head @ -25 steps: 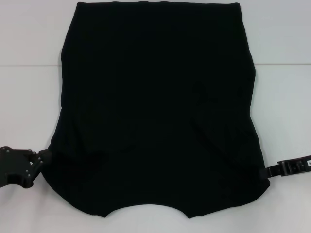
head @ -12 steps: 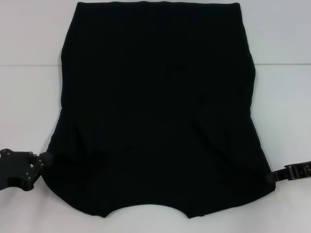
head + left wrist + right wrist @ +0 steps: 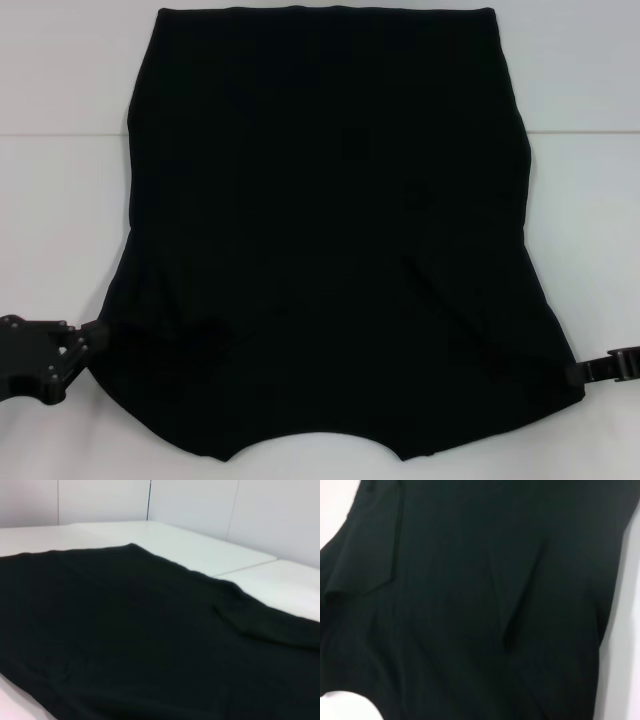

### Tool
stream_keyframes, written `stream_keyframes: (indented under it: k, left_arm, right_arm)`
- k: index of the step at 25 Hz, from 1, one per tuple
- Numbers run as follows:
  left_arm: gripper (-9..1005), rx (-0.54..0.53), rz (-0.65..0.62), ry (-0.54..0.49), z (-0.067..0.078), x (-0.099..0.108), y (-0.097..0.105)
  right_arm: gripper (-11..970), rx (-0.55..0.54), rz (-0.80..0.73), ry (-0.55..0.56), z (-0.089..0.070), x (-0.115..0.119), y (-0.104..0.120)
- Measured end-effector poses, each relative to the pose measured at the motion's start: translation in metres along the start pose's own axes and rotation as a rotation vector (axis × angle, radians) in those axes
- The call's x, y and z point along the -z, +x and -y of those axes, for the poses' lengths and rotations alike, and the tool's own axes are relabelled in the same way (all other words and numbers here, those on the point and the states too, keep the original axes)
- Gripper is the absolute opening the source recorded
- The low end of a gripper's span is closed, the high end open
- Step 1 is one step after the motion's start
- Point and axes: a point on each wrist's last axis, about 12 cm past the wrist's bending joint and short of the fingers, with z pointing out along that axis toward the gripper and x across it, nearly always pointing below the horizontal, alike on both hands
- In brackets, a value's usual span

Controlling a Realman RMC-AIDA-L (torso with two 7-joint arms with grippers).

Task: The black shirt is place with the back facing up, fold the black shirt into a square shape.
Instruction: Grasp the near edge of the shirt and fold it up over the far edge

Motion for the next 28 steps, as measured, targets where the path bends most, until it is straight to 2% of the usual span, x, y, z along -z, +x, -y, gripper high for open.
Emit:
stream_keyframes:
  k: [8, 23, 28]
  left_arm:
    - [5, 0.056, 0.025, 0.046, 0.012, 0.023, 0.005]
    - [6, 0.162, 0.044, 0.16, 0.038, 0.058, 0.015]
    - [5, 0.19, 0.045, 0.17, 0.042, 0.06, 0.017]
  right_arm:
    - [0, 0.008, 0.011, -0.035, 0.006, 0.015, 0.019]
    - [9, 0.009, 0.011, -0.095, 0.012, 0.049, 0.073]
    - [16, 0.022, 0.012, -0.095, 0.013, 0.048, 0.076]
